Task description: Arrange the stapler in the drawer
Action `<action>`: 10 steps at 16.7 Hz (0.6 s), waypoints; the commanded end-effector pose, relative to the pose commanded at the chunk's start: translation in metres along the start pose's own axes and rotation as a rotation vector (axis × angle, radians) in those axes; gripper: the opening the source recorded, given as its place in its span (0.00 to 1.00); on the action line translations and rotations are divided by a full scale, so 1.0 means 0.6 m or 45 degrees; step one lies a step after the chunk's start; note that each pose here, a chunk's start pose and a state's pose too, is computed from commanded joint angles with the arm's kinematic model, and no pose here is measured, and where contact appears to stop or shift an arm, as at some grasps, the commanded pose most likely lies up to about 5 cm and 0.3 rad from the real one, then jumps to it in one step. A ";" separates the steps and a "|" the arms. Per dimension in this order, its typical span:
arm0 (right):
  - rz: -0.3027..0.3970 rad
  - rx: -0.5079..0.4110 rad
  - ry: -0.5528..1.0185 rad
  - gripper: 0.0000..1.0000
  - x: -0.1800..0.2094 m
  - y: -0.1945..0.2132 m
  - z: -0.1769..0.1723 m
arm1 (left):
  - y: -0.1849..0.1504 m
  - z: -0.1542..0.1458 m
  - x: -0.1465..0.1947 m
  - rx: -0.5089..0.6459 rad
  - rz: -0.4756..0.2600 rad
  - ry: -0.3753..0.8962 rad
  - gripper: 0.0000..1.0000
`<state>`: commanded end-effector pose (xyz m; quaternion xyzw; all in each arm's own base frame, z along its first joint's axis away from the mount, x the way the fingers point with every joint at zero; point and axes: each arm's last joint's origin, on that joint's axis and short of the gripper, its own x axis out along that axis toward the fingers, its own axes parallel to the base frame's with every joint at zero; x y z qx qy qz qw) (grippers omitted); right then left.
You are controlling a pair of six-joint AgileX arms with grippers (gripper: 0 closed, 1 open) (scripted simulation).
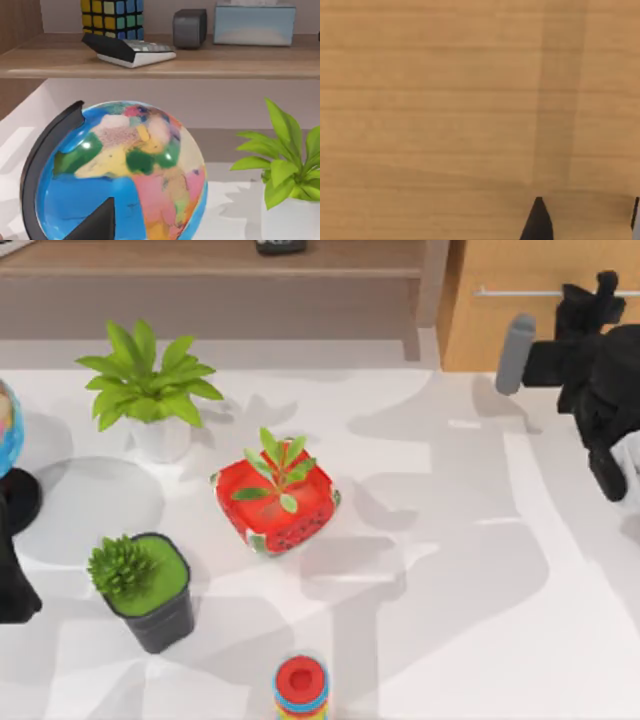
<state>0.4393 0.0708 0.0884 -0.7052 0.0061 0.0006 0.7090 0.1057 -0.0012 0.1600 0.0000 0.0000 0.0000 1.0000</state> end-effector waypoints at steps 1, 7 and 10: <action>0.000 0.000 0.000 0.75 0.000 0.000 0.000 | 0.000 0.000 0.000 0.000 0.000 0.000 1.00; 0.000 0.000 0.000 1.00 0.000 0.000 0.000 | 0.000 0.000 0.000 0.000 0.000 0.000 1.00; 0.000 0.000 0.000 1.00 0.000 0.000 0.000 | 0.000 0.000 0.000 0.000 0.000 0.000 1.00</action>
